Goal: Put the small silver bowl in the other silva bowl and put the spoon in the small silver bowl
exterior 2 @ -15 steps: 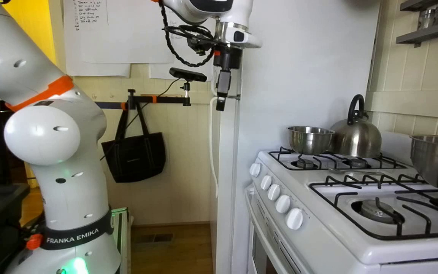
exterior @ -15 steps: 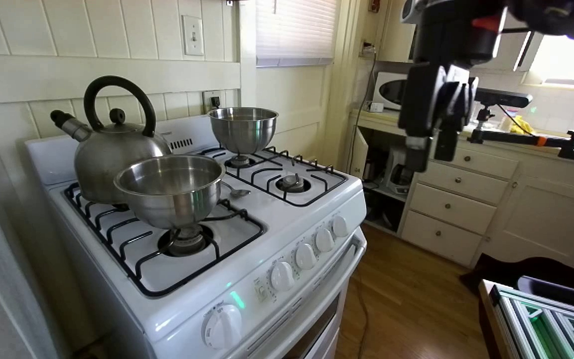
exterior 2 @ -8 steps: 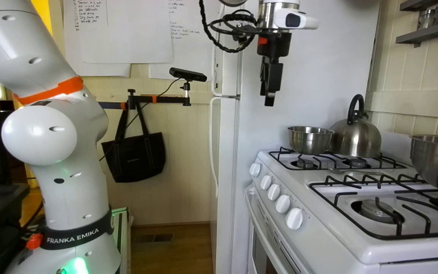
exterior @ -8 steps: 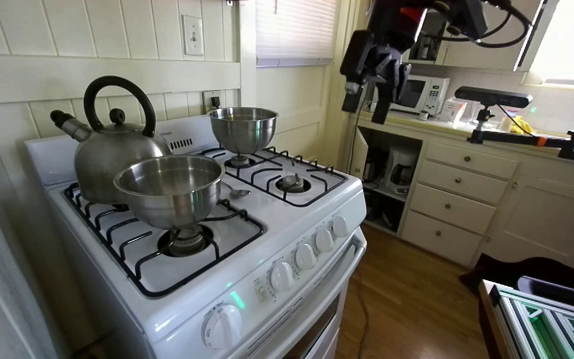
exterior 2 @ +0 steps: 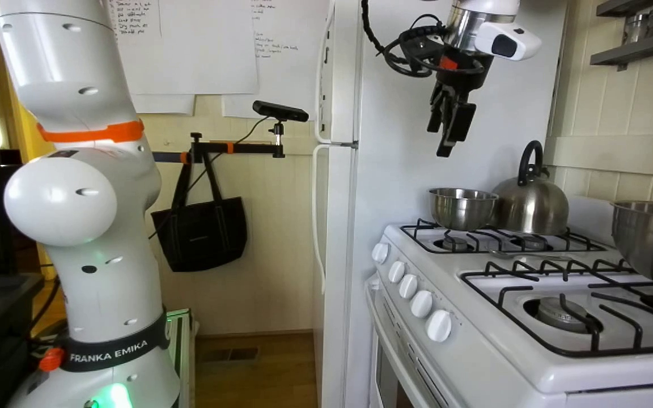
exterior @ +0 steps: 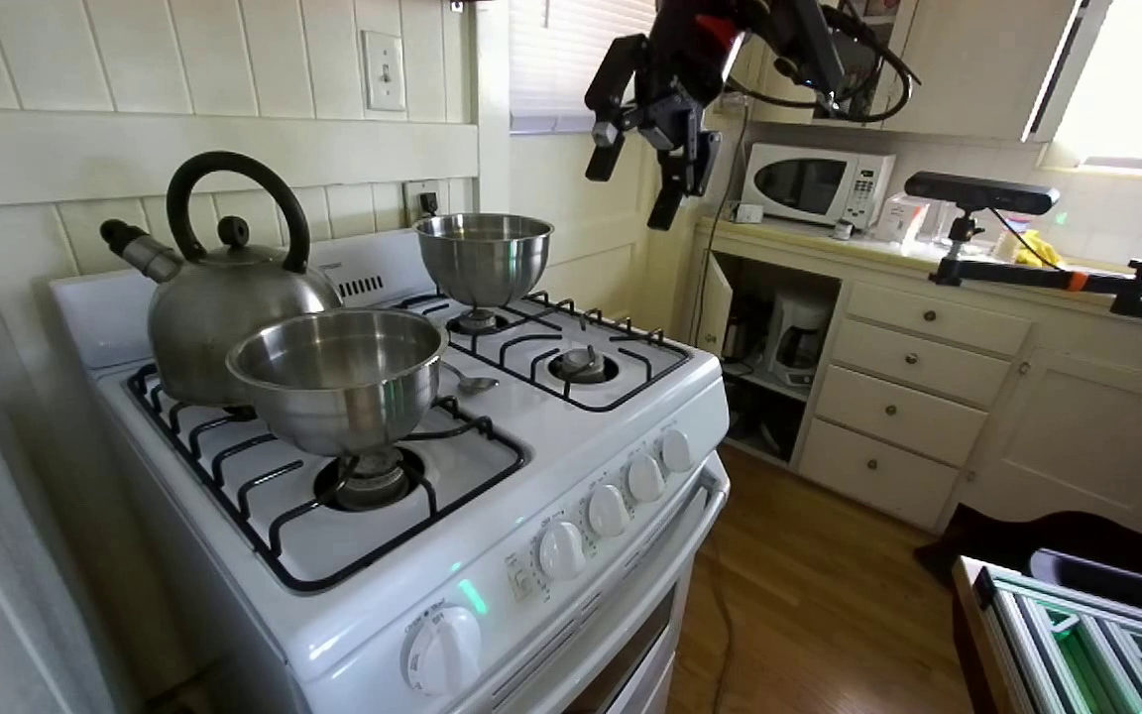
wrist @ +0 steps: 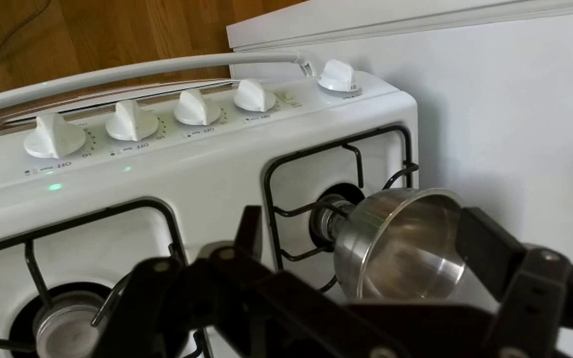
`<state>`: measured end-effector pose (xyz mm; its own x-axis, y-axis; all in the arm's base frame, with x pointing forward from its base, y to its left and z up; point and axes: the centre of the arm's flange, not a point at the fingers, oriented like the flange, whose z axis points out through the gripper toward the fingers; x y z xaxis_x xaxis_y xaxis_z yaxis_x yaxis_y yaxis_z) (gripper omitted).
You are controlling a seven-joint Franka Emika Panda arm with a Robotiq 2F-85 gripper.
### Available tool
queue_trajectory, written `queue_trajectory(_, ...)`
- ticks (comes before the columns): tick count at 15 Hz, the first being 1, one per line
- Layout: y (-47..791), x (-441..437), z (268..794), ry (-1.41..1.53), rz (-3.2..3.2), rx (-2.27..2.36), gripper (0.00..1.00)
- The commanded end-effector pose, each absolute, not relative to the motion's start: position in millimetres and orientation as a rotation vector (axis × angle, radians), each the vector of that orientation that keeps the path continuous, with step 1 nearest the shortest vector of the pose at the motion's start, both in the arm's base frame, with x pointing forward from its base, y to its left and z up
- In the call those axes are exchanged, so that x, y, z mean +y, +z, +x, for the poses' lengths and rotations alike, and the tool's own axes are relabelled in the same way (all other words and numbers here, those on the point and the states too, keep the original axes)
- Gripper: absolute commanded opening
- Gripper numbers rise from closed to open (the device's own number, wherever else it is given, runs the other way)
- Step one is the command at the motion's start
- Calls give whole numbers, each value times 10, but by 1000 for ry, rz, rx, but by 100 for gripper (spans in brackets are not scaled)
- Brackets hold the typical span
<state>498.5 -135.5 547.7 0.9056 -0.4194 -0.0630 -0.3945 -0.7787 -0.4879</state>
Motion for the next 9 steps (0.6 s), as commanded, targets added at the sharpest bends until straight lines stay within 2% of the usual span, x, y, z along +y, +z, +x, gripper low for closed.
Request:
queue_trajectory(1, 5483, -1347, 4995, -67, -2563, 584, 100)
queue_trajectory(3, 5457, -1385, 5078, -64, -2566, 603, 100)
queue_trajectory(9, 5078, -1672, 5886, -15, -2553, 643, 100)
